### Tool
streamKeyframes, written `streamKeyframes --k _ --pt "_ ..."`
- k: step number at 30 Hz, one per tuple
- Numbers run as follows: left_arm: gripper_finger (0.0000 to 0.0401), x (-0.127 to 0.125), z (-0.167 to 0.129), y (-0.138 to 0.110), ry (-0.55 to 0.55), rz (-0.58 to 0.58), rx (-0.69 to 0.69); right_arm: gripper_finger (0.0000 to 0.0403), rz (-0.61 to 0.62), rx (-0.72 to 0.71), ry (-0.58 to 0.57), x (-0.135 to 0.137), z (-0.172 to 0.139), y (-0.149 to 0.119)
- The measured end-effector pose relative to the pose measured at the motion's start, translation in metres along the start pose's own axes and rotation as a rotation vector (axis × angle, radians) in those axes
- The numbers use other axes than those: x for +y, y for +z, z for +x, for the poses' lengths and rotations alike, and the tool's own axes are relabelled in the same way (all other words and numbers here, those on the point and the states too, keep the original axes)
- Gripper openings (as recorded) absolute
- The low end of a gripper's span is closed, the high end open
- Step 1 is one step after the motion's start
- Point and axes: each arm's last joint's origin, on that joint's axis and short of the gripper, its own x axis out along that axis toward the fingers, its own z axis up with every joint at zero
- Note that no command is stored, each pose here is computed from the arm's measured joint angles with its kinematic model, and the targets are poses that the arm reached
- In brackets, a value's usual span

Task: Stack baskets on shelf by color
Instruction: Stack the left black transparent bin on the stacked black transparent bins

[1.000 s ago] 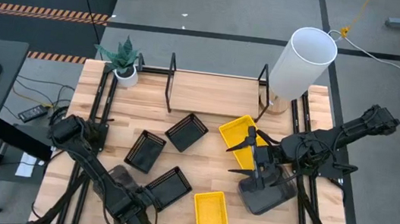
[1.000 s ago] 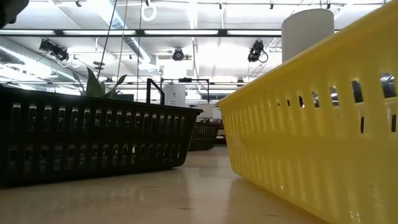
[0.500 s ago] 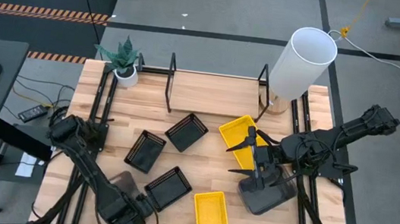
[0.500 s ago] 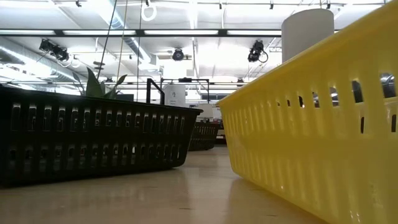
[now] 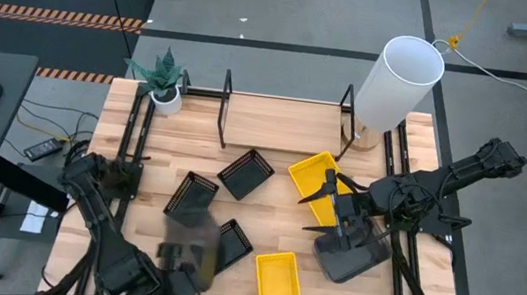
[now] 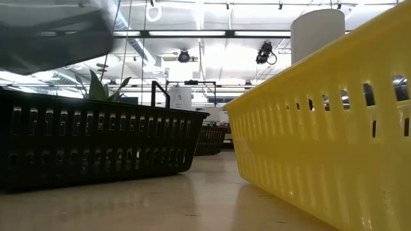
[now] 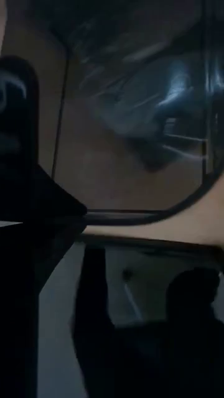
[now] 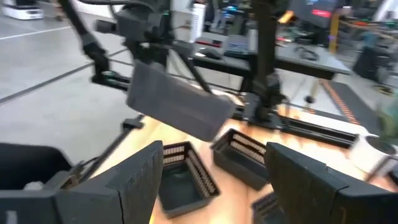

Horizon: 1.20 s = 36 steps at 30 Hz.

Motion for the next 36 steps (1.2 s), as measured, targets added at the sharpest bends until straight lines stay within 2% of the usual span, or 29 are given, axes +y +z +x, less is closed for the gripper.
streamKeyframes --k 4,7,9,13,15,21,23,27,32,36 --pt "0.0009 0.002 0.009 0.011 0.085 0.292 -0.138 0.0283 0.002 -0.005 0.034 -0.001 -0.014 0.004" --pt "0.0008 0.008 0.016 0.027 0.169 0.450 -0.249 0.0279 0.046 -0.041 0.047 -0.003 -0.026 0.004" --pt "0.0006 0.015 0.020 0.043 0.226 0.517 -0.301 0.0276 0.078 -0.039 0.056 -0.002 -0.033 0.001" --pt "0.0006 0.035 0.035 0.083 0.256 0.609 -0.378 0.0271 0.164 -0.048 0.059 -0.002 -0.056 0.001" --pt "0.0006 0.045 0.044 0.102 0.232 0.650 -0.411 0.0270 0.201 -0.057 0.036 -0.003 -0.070 0.002" --pt "0.0006 0.078 0.066 0.142 0.195 0.744 -0.454 0.0270 0.259 -0.251 -0.004 -0.012 -0.114 0.017" --pt "0.0007 0.087 0.071 0.157 0.196 0.763 -0.521 0.0270 0.271 -0.293 0.000 -0.015 -0.126 0.019" --pt "0.0007 0.098 0.084 0.179 0.213 0.828 -0.623 0.0270 0.297 -0.374 0.012 -0.021 -0.147 0.021" --pt "0.0007 0.108 0.111 0.195 0.257 0.898 -0.668 0.0270 0.296 -0.529 0.007 -0.029 -0.174 0.027" --pt "0.0007 0.116 0.127 0.208 0.292 0.908 -0.735 0.0270 0.299 -0.585 0.003 -0.033 -0.186 0.028"
